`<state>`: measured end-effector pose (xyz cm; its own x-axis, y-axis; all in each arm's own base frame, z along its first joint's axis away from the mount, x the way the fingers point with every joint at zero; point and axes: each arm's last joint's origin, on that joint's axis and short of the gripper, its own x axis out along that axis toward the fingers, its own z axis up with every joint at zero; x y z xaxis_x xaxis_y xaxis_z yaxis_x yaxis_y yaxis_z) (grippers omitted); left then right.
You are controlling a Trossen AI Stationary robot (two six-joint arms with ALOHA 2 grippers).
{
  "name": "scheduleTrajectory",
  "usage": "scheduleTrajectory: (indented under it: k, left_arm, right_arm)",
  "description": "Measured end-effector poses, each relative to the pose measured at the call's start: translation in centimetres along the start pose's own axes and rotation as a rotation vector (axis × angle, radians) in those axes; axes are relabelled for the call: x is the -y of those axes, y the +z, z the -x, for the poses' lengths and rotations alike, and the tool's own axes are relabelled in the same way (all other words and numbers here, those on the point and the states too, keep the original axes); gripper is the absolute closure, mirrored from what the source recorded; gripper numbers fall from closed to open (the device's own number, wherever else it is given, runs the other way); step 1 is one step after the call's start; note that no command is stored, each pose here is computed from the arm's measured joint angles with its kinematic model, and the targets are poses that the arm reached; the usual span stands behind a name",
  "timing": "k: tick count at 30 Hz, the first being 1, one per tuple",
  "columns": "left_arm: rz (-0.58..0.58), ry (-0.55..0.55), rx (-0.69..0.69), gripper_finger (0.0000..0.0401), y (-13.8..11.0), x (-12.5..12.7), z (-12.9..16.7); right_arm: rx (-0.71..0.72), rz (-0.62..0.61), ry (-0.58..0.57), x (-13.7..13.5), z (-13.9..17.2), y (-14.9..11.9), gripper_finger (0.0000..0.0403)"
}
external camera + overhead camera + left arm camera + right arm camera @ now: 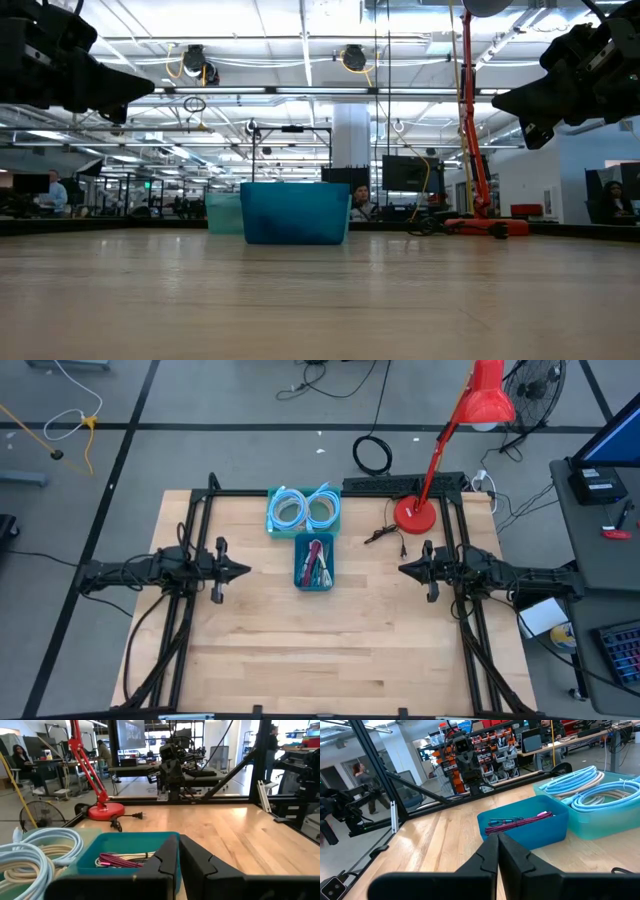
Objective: Pick & Place USB Port
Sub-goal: Return to Home Position
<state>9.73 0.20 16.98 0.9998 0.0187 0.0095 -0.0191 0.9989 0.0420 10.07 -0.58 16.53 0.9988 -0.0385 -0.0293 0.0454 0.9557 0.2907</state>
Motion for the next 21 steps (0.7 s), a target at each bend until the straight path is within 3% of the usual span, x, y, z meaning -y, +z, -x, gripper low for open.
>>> scheduleTrajectory:
  k: [21]
  left_arm:
    - [-0.002,0.002,0.0,0.0375,0.0,-0.01,0.0]
  right_arm:
    - [0.0,0.0,0.0,0.0,0.0,0.01,0.0403]
